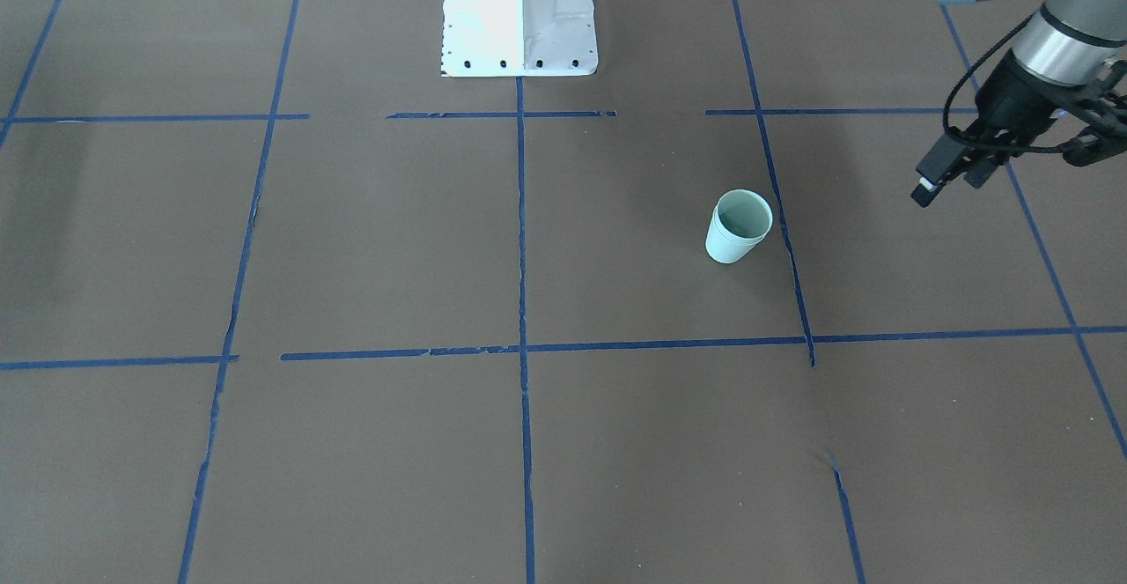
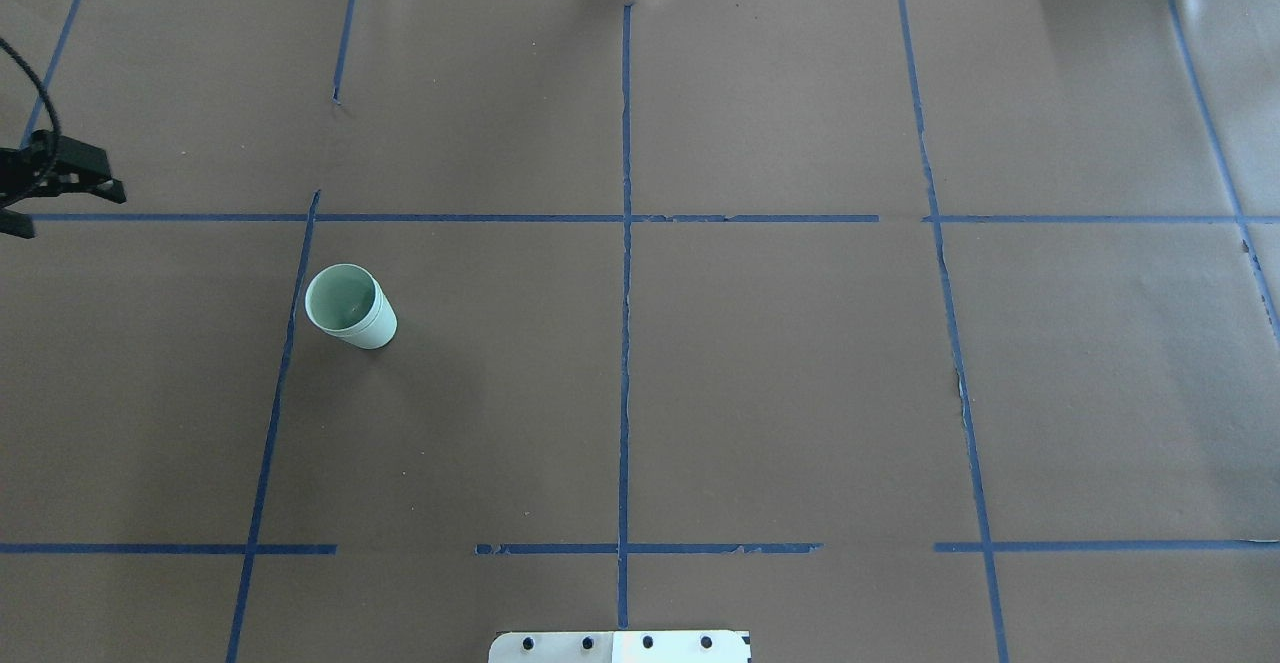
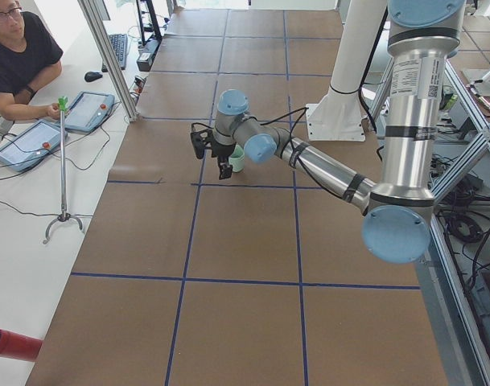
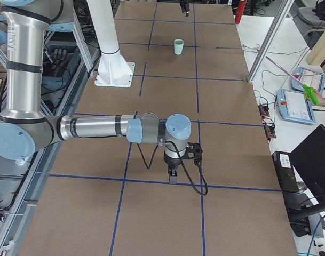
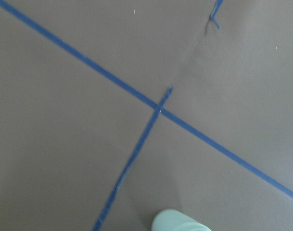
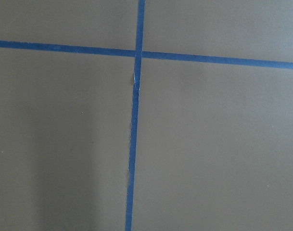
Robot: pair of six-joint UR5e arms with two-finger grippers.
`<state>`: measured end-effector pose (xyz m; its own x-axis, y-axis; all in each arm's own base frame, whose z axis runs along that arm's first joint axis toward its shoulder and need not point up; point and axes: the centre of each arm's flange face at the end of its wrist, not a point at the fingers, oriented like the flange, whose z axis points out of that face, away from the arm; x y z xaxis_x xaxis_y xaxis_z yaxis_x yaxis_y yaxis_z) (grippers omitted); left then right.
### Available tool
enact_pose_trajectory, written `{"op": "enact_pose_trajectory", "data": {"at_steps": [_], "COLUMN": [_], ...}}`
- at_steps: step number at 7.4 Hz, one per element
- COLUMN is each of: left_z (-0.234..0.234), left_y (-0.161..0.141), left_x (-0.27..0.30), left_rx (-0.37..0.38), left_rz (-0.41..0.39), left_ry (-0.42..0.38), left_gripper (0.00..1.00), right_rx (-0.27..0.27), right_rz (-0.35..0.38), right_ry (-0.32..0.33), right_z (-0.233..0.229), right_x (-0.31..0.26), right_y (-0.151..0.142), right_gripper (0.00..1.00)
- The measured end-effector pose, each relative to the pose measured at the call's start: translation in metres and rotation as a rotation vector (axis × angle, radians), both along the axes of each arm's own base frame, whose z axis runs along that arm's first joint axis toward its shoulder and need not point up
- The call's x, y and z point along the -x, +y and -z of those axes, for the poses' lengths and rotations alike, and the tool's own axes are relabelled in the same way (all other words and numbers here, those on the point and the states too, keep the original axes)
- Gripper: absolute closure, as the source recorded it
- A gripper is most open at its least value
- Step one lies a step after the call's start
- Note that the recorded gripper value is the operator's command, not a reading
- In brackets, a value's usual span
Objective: Stack cups
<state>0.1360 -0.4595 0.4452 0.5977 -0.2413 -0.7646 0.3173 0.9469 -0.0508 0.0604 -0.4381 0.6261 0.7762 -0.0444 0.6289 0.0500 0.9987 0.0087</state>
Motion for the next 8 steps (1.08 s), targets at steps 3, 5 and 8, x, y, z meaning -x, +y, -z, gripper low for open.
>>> {"op": "enact_pose_trajectory", "data": {"at_steps": [3,5,8], "left_z": [-0.127,-0.161,-0.157], "left_y": [0.021,0.006,-0.019], "left_x": [0.145,0.225,0.257], "left_rx": [-0.141,-0.103,-0.047], "left_rz": [-0.189,-0.243,-0.249], "left_ry": [-0.143,-0.173,-0.106], "left_gripper": [0.0,0.0,0.0], "right_rx": [0.0,0.0,0.0], "right_rz": [0.0,0.0,0.0], "right_ry": [0.001,0.0,0.0], "right_z": [0.0,0.0,0.0], "right_x": [0.0,0.0,0.0], "right_y": [0.0,0.0,0.0], "right_gripper": [0.0,0.0,0.0]}}
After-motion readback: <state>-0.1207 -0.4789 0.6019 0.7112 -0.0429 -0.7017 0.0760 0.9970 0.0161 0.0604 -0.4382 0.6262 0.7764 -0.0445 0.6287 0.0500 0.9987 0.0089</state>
